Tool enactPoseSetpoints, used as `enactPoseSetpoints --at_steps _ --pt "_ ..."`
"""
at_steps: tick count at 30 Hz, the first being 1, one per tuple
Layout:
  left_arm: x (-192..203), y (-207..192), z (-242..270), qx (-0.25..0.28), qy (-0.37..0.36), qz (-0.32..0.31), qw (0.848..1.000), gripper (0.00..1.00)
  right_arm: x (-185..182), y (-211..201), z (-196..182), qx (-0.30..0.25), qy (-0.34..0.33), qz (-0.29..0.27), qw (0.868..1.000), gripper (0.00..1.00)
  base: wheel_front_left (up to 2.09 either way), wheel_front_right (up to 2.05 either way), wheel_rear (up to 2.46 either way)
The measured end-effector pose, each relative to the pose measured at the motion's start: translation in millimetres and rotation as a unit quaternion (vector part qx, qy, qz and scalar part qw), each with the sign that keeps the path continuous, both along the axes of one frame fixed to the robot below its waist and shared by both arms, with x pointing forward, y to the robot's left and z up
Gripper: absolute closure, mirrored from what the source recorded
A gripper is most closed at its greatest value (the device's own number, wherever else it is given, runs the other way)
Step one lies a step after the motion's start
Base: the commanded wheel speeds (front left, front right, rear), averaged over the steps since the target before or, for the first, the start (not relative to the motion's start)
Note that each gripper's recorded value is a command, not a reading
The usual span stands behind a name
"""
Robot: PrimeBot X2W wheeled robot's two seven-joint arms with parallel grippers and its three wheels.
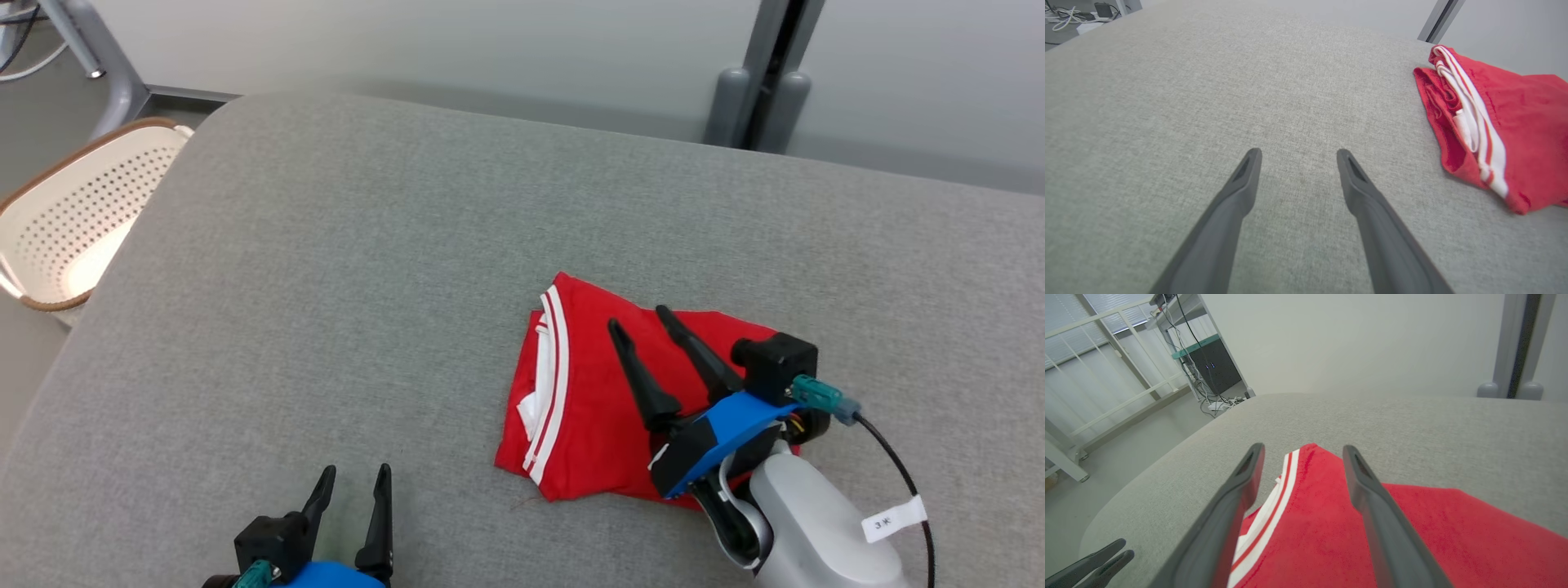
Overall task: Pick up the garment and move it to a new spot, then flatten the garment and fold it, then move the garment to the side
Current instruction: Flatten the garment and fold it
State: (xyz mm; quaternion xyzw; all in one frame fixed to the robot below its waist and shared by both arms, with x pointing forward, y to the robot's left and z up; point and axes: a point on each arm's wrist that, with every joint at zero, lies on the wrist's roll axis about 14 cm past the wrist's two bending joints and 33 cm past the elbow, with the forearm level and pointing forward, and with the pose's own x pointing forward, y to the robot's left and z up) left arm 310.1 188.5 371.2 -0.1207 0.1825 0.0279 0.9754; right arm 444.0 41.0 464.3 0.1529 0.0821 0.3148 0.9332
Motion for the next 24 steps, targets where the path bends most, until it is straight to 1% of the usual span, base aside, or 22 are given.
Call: enactPoseSetpoints --at_steps 3,6,13,19,24 --pt "9.0 -7.7 2.2 0.0 -0.006 -0.015 1.0 0.0 8.2 -32.8 -2.9 -0.014 -0.004 -0.047 0.999 0.0 0.0 0.0 0.0" --pt "21.6 -16.8 5.7 0.001 -0.015 -0.033 0.999 0.0 11.6 -72.0 -8.0 -0.034 -0.006 -0.099 0.994 0.0 0.0 0.0 0.0" --pt "54.9 -40.3 21.8 0.004 -0.049 -0.076 0.996 0.0 -0.3 -158.7 -16.9 -0.082 -0.008 -0.208 0.975 0.0 0.0 0.0 0.0" --pt "66.9 -51.2 34.6 0.007 -0.072 -0.093 0.993 0.0 -24.1 -204.2 -25.2 -0.102 0.004 -0.266 0.959 0.0 0.0 0.0 0.0" --pt "63.4 -53.3 38.1 0.008 -0.078 -0.097 0.992 0.0 -48.4 -223.3 -39.1 -0.109 0.027 -0.291 0.95 0.0 0.0 0.0 0.0"
